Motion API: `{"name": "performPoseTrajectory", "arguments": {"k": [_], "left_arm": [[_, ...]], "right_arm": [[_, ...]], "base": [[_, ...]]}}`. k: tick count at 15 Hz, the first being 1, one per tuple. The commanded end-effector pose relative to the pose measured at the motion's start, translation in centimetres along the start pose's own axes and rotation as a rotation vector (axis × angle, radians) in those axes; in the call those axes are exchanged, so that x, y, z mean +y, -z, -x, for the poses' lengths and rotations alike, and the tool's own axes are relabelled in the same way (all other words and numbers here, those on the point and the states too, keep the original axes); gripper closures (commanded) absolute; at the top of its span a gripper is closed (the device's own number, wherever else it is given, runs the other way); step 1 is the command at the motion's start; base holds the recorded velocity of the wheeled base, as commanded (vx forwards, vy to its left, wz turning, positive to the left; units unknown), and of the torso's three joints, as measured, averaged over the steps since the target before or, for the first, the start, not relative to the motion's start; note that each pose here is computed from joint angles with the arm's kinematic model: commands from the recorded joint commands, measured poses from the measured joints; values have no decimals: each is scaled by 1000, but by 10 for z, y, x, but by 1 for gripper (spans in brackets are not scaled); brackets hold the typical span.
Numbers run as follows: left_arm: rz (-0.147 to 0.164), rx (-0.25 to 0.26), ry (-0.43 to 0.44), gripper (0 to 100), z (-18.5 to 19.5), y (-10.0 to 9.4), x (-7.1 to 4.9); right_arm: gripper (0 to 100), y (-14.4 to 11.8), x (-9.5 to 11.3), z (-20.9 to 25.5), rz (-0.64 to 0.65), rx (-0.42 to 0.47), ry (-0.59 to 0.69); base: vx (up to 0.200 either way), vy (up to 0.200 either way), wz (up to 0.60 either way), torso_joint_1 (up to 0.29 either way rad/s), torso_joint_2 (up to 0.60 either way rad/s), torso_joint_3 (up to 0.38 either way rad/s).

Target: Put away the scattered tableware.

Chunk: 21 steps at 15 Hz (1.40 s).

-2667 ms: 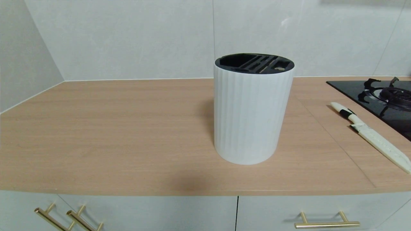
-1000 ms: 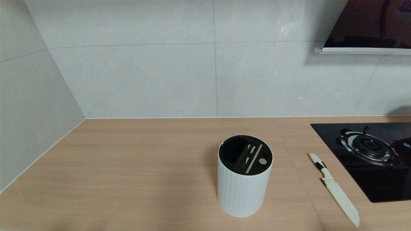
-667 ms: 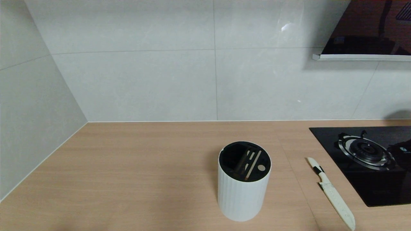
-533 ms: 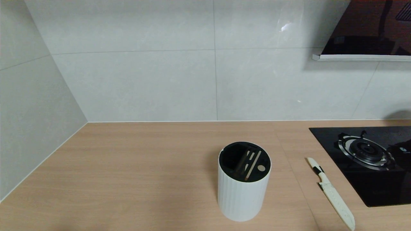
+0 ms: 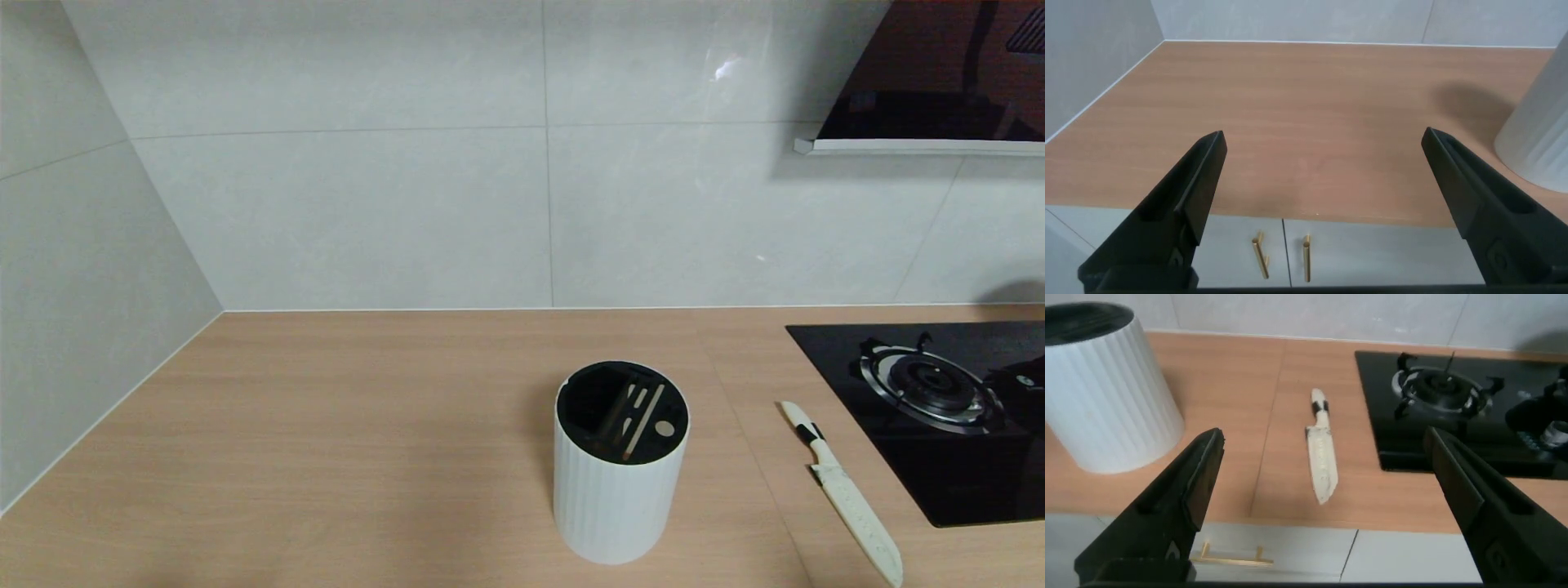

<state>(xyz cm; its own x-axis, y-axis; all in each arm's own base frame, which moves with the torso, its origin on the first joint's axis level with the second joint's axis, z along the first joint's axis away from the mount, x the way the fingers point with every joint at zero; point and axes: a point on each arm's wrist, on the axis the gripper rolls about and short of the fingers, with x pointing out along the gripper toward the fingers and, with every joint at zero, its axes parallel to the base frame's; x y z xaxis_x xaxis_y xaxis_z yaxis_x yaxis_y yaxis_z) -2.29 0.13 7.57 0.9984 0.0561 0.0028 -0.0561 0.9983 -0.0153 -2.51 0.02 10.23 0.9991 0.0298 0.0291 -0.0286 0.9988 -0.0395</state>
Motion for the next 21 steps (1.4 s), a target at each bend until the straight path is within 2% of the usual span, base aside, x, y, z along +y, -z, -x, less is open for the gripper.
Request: {"name": "performPoseTrajectory", "arguments": {"k": [1,4,5,6,7,8,11,14,17,21], "left_arm": [[0,0,-1,0,0,0,0],[0,0,-1,0,0,0,0],[0,0,-1,0,0,0,0],[0,0,-1,0,0,0,0],[0,0,-1,0,0,0,0],[0,0,-1,0,0,0,0],[0,0,-1,0,0,0,0],[0,0,-1,0,0,0,0],[0,0,-1,0,0,0,0],[0,0,-1,0,0,0,0]], "right_arm": [[0,-51,-2,-31,-43,151,-25],[0,-37,-2,-89,-19,530,-37],[0,-31,-2,-104,-21,619,-40],[0,-30,-2,-110,-21,648,-40],[0,-21,-2,-136,-25,766,-43],[0,-15,-2,-151,-26,829,-45],[0,6,-2,-195,-25,924,-45],[0,25,-3,-224,-27,929,-42],[0,65,-5,-246,-36,1030,-30],[0,85,-14,-267,-48,954,8]], "base": [[0,0,0,0,0,0],[0,0,0,0,0,0],[0,0,0,0,0,0],[0,0,0,0,0,0],[0,0,0,0,0,0],[0,0,0,0,0,0],[0,0,0,0,0,0],[0,0,0,0,0,0],[0,0,0,0,0,0],[0,0,0,0,0,0]]}}
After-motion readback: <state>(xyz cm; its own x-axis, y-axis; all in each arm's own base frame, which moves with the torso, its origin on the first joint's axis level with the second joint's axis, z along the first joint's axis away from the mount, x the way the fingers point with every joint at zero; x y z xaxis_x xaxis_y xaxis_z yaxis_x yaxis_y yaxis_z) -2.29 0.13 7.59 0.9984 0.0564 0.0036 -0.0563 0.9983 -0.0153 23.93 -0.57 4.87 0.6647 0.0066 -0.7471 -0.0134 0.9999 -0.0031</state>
